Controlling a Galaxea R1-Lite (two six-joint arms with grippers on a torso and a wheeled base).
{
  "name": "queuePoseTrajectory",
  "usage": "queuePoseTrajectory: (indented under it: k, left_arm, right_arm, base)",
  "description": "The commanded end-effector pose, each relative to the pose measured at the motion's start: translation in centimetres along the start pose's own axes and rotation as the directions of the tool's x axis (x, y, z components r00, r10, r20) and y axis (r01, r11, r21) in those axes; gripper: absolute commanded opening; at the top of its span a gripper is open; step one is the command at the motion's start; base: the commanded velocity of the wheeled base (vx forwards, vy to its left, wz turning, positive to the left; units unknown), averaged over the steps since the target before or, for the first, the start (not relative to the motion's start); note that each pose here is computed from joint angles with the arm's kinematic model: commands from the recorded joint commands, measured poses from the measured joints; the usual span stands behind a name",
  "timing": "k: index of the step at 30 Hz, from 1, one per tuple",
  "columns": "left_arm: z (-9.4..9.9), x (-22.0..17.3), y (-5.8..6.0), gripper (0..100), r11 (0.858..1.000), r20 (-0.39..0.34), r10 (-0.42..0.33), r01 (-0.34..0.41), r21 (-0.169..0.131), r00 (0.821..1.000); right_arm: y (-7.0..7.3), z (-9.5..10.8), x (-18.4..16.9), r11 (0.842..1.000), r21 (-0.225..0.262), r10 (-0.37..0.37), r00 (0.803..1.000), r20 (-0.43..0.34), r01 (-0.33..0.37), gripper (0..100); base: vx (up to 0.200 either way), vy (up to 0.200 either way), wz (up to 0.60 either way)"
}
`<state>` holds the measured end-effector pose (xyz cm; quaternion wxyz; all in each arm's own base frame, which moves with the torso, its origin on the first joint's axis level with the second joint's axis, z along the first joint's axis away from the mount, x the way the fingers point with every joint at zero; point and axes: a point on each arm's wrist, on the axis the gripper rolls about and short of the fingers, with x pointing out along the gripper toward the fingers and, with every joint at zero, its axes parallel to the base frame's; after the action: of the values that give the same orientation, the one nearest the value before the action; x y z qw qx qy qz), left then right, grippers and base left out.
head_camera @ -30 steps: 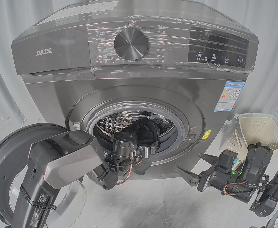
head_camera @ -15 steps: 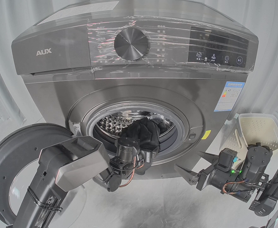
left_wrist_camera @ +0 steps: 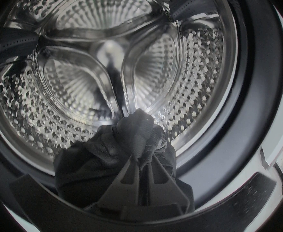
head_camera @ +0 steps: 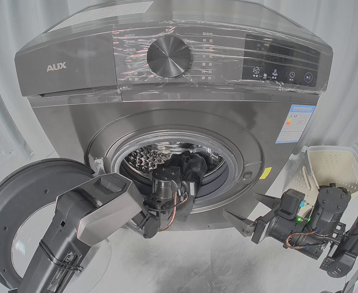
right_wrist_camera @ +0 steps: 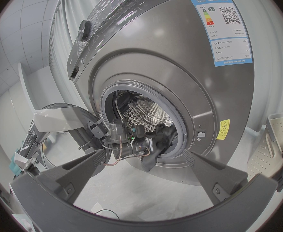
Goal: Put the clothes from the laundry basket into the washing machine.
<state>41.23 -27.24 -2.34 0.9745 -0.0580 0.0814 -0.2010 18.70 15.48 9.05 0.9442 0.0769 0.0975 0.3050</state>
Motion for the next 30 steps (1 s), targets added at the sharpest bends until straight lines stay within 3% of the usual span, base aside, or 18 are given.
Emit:
queuePoseTrajectory:
  k: [1, 6, 11, 19, 20, 24, 27, 30]
  left_arm:
    - [2.3, 1.6, 0.8, 0, 0.998, 0.114, 0.052, -0.05, -0.028, 0.992]
    - [3.7, 3.1, 1.9, 0, 0.993, 0.204, 0.115, -0.106, -0.055, 0.972]
    - [4.4, 3.8, 2.3, 0, 0.992, 0.248, 0.124, -0.11, -0.068, 0.961]
    - [3.8, 3.8, 2.5, 0, 0.991, 0.233, 0.127, -0.115, -0.065, 0.964]
    - [3.8, 3.8, 2.4, 100, 0.991, 0.233, 0.126, -0.114, -0.064, 0.964]
    - [3.3, 3.1, 2.1, 100, 0.992, 0.193, 0.122, -0.114, -0.055, 0.973]
    - [2.9, 0.8, 1.2, 100, 0.995, 0.1, 0.096, -0.094, -0.026, 0.99]
    - [1.9, -0.2, 0.9, 100, 0.997, 0.04, 0.078, -0.078, -0.008, 0.996]
  right_arm:
    - [0.1, 0.1, 0.1, 1.0, 0.0, 0.006, 1.0, 0.008, -0.006, 100]
    - [0.2, 0.2, 0.1, 1.0, 0.001, 0.008, 1.0, 0.014, -0.008, 100]
    - [0.2, 0.2, 0.1, 1.0, 0.001, 0.008, 1.0, 0.014, -0.008, 100]
    - [0.2, 0.2, 0.1, 1.0, 0.001, 0.008, 1.0, 0.014, -0.008, 100]
    - [0.2, 0.2, 0.1, 1.0, 0.001, 0.008, 1.0, 0.014, -0.008, 100]
    - [0.2, 0.2, 0.1, 1.0, 0.001, 0.008, 1.0, 0.014, -0.008, 100]
    - [0.2, 0.3, 0.1, 1.0, 0.001, 0.008, 1.0, 0.015, -0.008, 100]
    - [0.2, 0.3, 0.1, 1.0, 0.001, 0.008, 1.0, 0.015, -0.008, 100]
  base:
    - [0.0, 0.0, 0.0]
    - [0.0, 0.0, 0.0]
    - [0.0, 0.0, 0.0]
    - [0.0, 0.0, 0.0]
    - [0.0, 0.0, 0.0]
    - [0.0, 0.0, 0.0]
    - [0.0, 0.0, 0.0]
    - [0.0, 0.0, 0.0]
